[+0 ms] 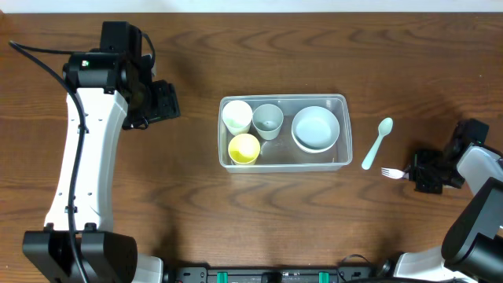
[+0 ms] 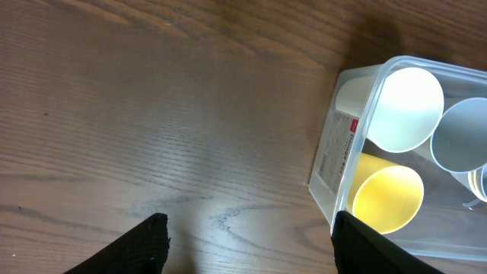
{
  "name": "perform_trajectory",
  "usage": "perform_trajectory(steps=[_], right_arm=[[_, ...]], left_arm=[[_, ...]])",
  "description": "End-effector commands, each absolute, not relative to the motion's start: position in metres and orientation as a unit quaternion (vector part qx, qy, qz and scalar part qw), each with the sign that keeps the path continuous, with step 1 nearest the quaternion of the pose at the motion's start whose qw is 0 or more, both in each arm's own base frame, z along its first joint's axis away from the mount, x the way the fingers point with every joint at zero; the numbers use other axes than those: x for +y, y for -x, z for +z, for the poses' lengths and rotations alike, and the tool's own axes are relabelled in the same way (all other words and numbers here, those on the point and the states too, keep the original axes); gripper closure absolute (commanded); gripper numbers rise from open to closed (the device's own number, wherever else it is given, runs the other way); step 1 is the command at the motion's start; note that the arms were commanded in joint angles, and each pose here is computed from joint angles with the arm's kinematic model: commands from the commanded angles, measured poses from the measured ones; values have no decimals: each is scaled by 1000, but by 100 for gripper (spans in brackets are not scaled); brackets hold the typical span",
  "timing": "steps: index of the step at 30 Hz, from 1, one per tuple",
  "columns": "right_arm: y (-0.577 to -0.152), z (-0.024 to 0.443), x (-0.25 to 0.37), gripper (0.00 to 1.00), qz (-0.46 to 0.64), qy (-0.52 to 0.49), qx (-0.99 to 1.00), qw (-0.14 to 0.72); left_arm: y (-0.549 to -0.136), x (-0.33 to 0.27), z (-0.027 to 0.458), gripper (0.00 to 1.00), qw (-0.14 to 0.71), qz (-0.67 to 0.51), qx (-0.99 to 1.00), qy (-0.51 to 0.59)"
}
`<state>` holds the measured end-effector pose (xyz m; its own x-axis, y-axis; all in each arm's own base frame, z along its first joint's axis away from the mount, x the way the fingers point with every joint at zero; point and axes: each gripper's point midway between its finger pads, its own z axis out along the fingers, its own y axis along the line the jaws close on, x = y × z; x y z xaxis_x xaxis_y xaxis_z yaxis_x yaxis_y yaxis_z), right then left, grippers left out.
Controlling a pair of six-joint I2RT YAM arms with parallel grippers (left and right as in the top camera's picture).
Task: Pack container
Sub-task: 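Lower the right gripper onto the white fork handle and grasp it, then carry the white fork into the container and release it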
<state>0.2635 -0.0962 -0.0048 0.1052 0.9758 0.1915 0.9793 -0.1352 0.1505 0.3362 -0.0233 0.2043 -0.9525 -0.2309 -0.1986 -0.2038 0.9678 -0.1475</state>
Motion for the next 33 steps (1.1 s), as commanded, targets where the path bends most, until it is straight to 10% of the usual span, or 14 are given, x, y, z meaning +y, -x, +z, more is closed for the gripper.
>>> perform_trajectory(steps=[1,12,22,33], right_arm=[[-255,-19,-86,99,-138,698,-702,29],[-335,74,-70,99,-181,413,-879,-154],[-376,236,69,99,-124,-152,-918,-345],[-338,192,184,99,-36,-543,-792,-277]], left_arm=[[-334,-21,206,31,110,-59,986,115],[-334,-21,206,30,110,-59,986,115],[-337,-21,207,31,115,-60,985,114],[-336,-21,207,30,114,-60,985,114]])
